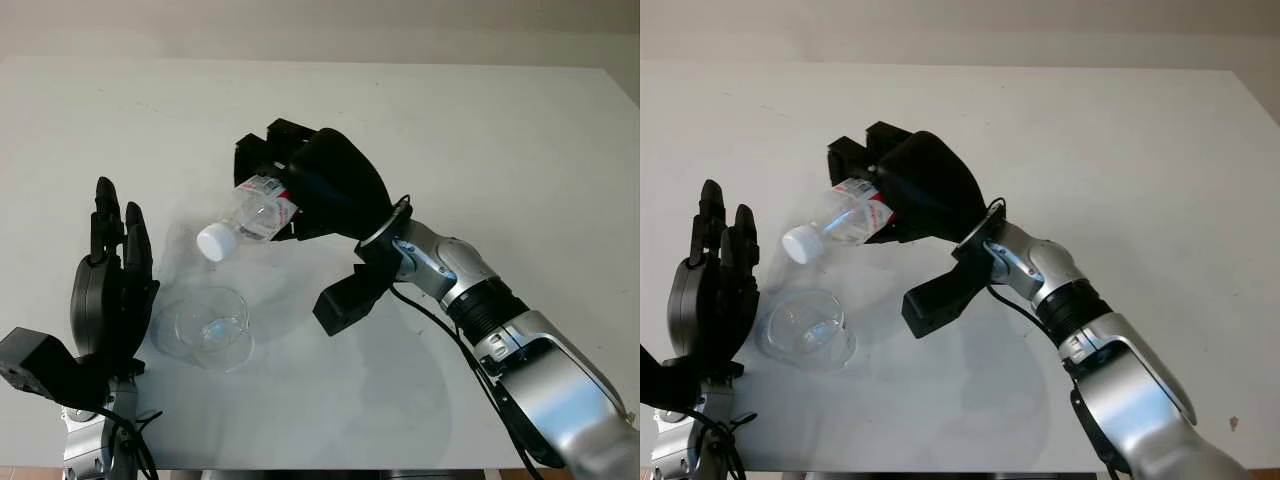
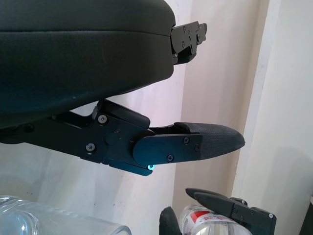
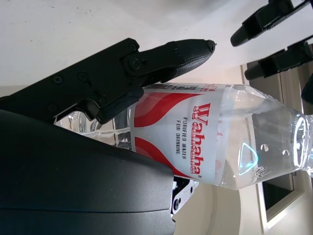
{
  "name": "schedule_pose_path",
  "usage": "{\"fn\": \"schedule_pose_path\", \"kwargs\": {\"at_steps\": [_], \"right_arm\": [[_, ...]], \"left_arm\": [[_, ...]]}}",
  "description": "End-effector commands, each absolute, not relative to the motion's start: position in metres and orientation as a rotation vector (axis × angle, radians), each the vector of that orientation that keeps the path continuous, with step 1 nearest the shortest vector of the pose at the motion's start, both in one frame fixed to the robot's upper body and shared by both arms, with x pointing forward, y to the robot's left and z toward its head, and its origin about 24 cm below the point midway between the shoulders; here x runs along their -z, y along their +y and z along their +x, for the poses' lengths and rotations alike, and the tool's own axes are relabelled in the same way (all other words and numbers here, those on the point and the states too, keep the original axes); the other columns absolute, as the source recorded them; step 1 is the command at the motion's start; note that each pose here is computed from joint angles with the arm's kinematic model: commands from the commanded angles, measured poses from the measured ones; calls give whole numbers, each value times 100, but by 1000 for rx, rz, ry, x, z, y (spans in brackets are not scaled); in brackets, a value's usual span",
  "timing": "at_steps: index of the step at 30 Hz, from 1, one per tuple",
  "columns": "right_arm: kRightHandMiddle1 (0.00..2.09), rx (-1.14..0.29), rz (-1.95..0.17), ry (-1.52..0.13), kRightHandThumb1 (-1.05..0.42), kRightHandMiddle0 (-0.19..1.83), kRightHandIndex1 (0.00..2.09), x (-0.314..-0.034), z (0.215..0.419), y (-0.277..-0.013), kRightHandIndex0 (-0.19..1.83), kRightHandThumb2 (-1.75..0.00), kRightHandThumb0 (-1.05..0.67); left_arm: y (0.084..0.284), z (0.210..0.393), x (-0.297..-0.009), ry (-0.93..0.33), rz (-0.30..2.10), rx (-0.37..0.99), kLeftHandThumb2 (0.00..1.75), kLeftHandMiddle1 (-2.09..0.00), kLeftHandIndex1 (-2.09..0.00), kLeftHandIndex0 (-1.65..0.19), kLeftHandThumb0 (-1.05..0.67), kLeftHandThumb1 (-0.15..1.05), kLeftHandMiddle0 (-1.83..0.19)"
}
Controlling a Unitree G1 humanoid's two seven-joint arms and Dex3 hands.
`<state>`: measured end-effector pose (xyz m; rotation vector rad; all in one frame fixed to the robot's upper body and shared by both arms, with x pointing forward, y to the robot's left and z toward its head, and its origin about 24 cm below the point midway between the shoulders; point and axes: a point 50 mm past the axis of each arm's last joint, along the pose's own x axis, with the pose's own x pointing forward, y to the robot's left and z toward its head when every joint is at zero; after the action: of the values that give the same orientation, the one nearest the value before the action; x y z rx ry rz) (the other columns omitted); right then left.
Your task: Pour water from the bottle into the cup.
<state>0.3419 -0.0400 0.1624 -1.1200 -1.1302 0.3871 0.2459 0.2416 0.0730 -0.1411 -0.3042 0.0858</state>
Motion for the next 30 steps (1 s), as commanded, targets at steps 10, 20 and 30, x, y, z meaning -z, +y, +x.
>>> {"fn": "schedule_pose_path", "kwargs": {"at_steps": [10,20,30], "right_arm": [[209,-361,-1204,-1379,-105,76,209,-181,335,-33,120,-11,-51],[209,-328,-1295,-1588,-105,75,209,-180,335,-48,122,-29,-55],[209,-324,-1311,-1610,-105,56,209,-180,335,-53,119,-36,-55]], "left_arm": [[235,242,-64,-279,-171,-93,41,-5,-4,18,-78,105,17],[231,244,-62,-285,-177,-88,42,-6,-4,18,-78,105,16],[227,249,-63,-299,-162,-75,48,-5,-3,19,-75,105,17]]}}
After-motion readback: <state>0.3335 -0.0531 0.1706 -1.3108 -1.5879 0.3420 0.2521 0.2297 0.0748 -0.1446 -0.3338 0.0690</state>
